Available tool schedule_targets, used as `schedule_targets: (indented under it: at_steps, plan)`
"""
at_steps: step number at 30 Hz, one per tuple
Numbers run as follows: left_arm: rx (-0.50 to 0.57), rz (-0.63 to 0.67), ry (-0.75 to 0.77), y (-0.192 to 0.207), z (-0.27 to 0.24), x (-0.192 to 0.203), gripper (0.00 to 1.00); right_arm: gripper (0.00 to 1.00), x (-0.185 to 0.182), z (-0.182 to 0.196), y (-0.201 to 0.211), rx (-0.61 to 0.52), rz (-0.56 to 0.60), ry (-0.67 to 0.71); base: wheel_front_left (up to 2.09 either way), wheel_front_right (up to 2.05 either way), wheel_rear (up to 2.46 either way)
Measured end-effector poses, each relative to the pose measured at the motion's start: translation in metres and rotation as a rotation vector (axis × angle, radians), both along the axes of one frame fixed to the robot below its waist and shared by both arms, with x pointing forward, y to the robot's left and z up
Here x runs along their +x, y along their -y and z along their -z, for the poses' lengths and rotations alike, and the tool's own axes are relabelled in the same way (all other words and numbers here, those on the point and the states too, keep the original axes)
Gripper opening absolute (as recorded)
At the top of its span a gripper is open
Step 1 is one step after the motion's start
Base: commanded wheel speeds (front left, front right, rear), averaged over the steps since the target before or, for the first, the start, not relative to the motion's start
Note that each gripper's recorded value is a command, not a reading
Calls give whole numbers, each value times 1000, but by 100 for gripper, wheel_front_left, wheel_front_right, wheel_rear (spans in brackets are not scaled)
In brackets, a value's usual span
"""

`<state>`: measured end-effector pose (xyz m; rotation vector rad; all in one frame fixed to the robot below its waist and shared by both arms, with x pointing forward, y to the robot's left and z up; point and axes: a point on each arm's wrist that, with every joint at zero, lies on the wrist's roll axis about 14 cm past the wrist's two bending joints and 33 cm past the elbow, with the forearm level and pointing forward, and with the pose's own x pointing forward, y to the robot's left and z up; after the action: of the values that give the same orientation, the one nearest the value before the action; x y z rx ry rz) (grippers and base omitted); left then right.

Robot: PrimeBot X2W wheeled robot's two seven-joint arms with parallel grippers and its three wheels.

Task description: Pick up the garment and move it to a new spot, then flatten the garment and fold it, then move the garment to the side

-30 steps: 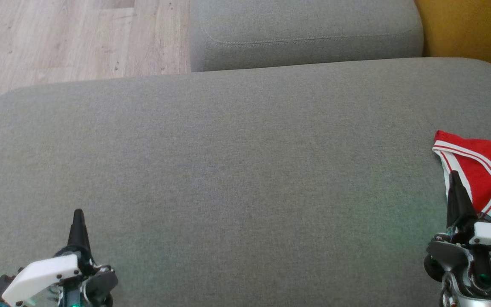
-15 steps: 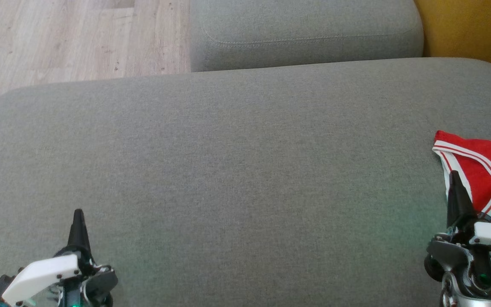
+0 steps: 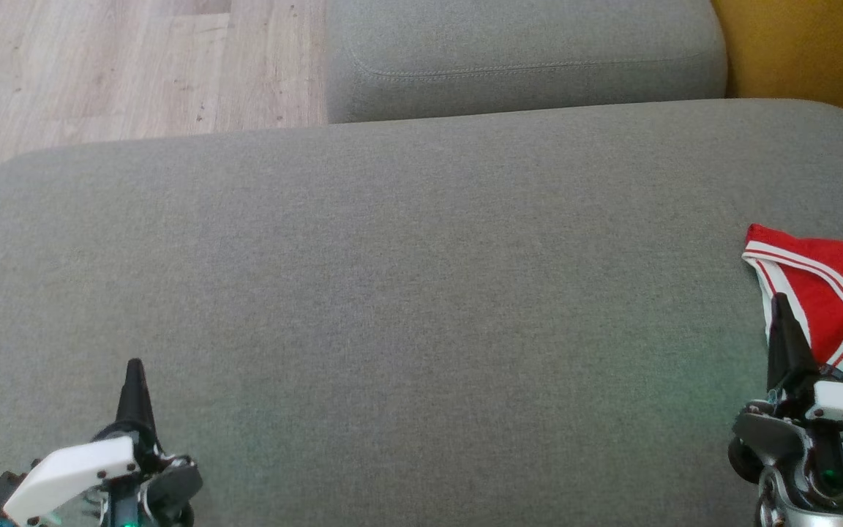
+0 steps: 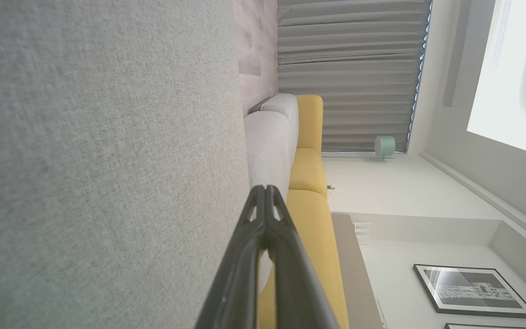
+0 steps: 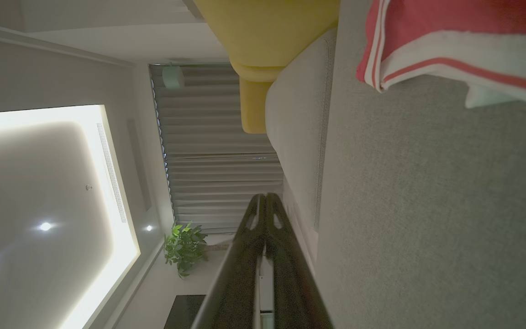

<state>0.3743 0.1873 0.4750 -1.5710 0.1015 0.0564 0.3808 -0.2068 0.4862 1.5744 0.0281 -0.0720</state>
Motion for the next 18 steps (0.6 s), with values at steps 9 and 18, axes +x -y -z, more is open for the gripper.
schedule_targets:
  at_steps: [9,18]
  plan:
    - [0,0,0,0,0,0,0,0,0,0,0,0,0,0,0,0,0]
    - [0,0,0,0,0,0,0,0,0,0,0,0,0,0,0,0,0]
